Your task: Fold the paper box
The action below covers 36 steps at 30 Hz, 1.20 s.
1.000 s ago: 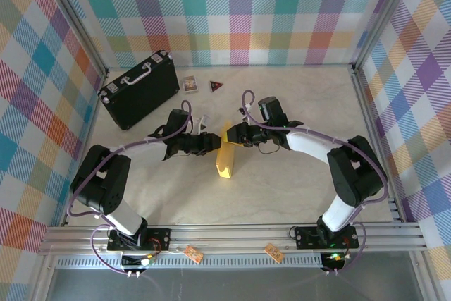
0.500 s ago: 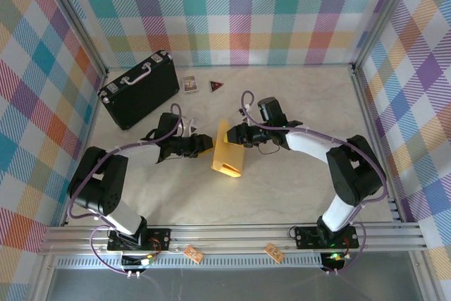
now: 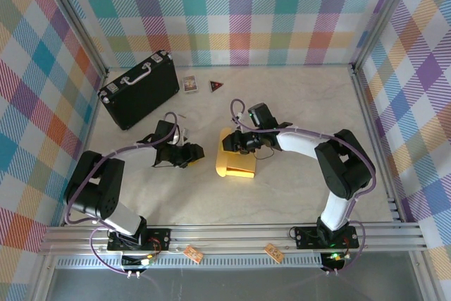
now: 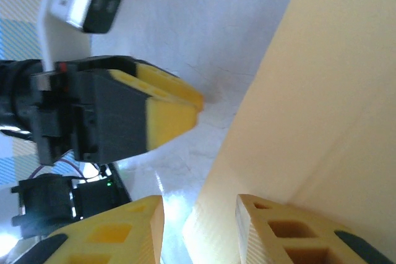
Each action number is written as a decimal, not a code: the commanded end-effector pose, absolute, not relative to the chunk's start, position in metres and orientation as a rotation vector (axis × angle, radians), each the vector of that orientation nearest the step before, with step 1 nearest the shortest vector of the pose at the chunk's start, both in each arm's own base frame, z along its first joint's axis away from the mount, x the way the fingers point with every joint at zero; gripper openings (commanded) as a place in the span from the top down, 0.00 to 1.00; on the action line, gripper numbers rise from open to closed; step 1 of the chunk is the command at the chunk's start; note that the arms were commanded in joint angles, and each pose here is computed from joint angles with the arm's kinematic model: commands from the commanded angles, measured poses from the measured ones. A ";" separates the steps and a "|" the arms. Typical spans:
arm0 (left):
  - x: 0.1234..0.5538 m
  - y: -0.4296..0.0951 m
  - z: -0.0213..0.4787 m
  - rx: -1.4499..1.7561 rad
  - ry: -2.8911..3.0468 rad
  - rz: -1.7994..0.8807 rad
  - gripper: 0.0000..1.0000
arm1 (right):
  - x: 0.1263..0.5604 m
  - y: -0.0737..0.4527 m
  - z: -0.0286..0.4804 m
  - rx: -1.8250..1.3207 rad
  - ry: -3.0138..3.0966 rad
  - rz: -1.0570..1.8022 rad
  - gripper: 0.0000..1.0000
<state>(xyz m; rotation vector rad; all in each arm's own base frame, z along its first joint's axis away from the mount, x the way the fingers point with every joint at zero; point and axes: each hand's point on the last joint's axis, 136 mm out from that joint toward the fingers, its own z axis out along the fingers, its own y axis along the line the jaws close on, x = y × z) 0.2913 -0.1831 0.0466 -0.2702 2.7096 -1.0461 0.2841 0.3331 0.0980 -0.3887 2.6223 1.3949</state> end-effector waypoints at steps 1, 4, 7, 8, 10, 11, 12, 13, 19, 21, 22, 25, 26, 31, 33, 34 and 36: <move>0.294 -0.166 0.054 -0.293 2.693 -0.944 0.59 | 0.286 0.328 0.092 -0.425 2.669 1.287 0.64; 0.298 -0.164 0.067 -0.286 2.663 -0.934 0.59 | 0.284 0.322 0.081 -0.431 2.708 1.215 0.64; 0.300 -0.168 0.075 -0.259 2.655 -0.954 0.59 | 0.282 0.317 0.070 -0.436 2.762 1.144 0.64; 0.301 -0.170 0.078 -0.248 2.651 -0.968 0.59 | 0.279 0.316 0.066 -0.456 2.777 1.113 0.64; 0.302 -0.173 0.084 -0.231 2.636 -0.996 0.59 | 0.274 0.315 0.061 -0.507 2.799 1.059 0.64; 0.301 -0.174 0.086 -0.229 2.631 -1.000 0.59 | 0.272 0.314 0.059 -0.534 2.811 1.028 0.65; 0.302 -0.174 0.088 -0.224 2.626 -1.001 0.59 | 0.269 0.312 0.056 -0.565 2.825 0.992 0.65; 0.302 -0.174 0.090 -0.219 2.619 -1.004 0.58 | 0.267 0.311 0.054 -0.592 2.833 0.962 0.65; 0.316 -0.178 0.101 -0.185 2.604 -0.992 0.56 | 0.254 0.305 0.054 -0.784 2.809 0.833 0.66; 0.323 -0.183 0.104 -0.173 2.600 -1.001 0.56 | 0.250 0.305 0.056 -0.833 2.790 0.829 0.66; 0.326 -0.186 0.105 -0.164 2.602 -0.998 0.56 | 0.248 0.305 0.055 -0.862 2.787 0.818 0.66; 0.328 -0.198 0.105 -0.118 2.608 -1.007 0.56 | 0.243 0.301 0.051 -0.927 2.782 0.761 0.66; 0.327 -0.203 0.105 -0.099 2.609 -1.009 0.56 | 0.241 0.300 0.051 -0.936 2.779 0.752 0.66; 0.319 -0.233 0.094 0.051 2.646 -1.012 0.55 | 0.237 0.302 0.058 -1.009 2.689 0.798 0.69; 0.318 -0.240 0.087 0.091 2.670 -1.000 0.55 | 0.230 0.303 0.063 -1.065 2.640 0.842 0.72; 0.320 -0.242 0.085 0.090 2.676 -0.998 0.55 | 0.227 0.303 0.065 -1.088 2.620 0.850 0.72; 0.325 -0.243 0.082 0.093 2.684 -0.980 0.54 | 0.224 0.301 0.067 -1.116 2.592 0.853 0.72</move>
